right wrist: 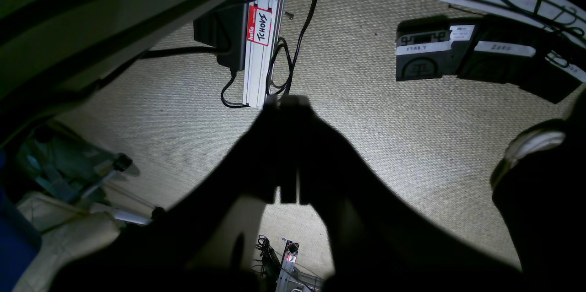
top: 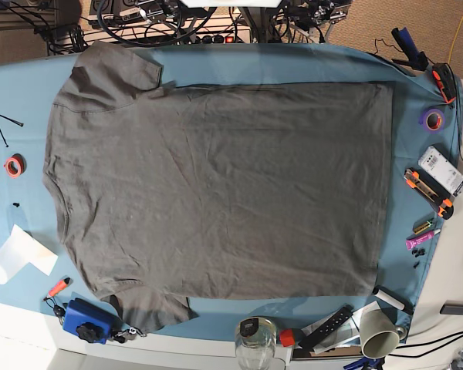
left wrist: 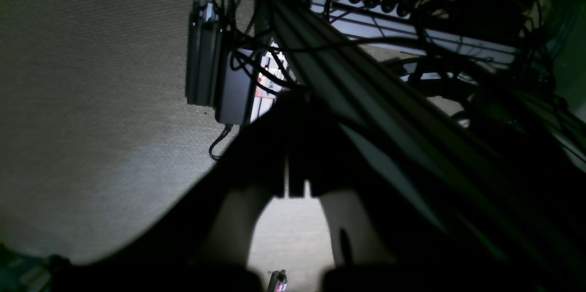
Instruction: Fold the T-shirt properly
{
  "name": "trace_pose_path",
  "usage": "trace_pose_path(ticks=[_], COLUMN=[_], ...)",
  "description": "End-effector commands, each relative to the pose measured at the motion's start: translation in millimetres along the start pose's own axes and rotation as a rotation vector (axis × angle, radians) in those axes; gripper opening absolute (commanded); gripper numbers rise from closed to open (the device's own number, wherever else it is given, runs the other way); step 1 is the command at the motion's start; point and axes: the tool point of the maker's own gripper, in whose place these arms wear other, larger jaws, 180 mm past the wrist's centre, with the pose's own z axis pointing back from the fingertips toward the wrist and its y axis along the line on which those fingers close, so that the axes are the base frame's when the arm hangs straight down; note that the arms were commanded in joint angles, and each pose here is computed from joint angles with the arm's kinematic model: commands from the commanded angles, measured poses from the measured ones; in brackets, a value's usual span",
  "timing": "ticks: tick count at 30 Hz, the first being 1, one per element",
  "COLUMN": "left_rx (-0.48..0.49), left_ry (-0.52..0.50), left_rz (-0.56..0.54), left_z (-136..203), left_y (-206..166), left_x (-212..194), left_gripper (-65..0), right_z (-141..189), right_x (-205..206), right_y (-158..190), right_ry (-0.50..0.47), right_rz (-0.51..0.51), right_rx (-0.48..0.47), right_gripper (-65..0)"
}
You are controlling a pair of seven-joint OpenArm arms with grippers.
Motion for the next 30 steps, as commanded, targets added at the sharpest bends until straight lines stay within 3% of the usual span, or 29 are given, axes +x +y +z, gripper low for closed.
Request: trace_pose_path(ticks=[1,7,15,24,30], left_rx=[-0.034,-0.121,-0.091,0.027,0.031], left_ry=[-0.009,-0.009,0.015,0.039,-0.015], left_rz=[-0.004,-0.007,-0.006,0.036,0.099], left_z=[0,1,5,35,71], left_y=[-7,-22,-3,80,124], left_x=[2,2,-12,-52,-70], left_gripper=[-65.0,-65.0,-65.0,-65.0,-65.0], right_z=[1,1,1,13,37], right_x=[1,1,-14,-40,-71], right_y=[-1,-1,-1,-37,-69], right_ry=[-0.003,0.000,0.050,0.137,0.109], right_rz=[-0.002,-0.002,-0.004,0.000,0.036], right_rx=[0.004,0.003,0.002,-0.055,-0.107], right_gripper=[-65.0,-65.0,-65.0,-65.0,-65.0])
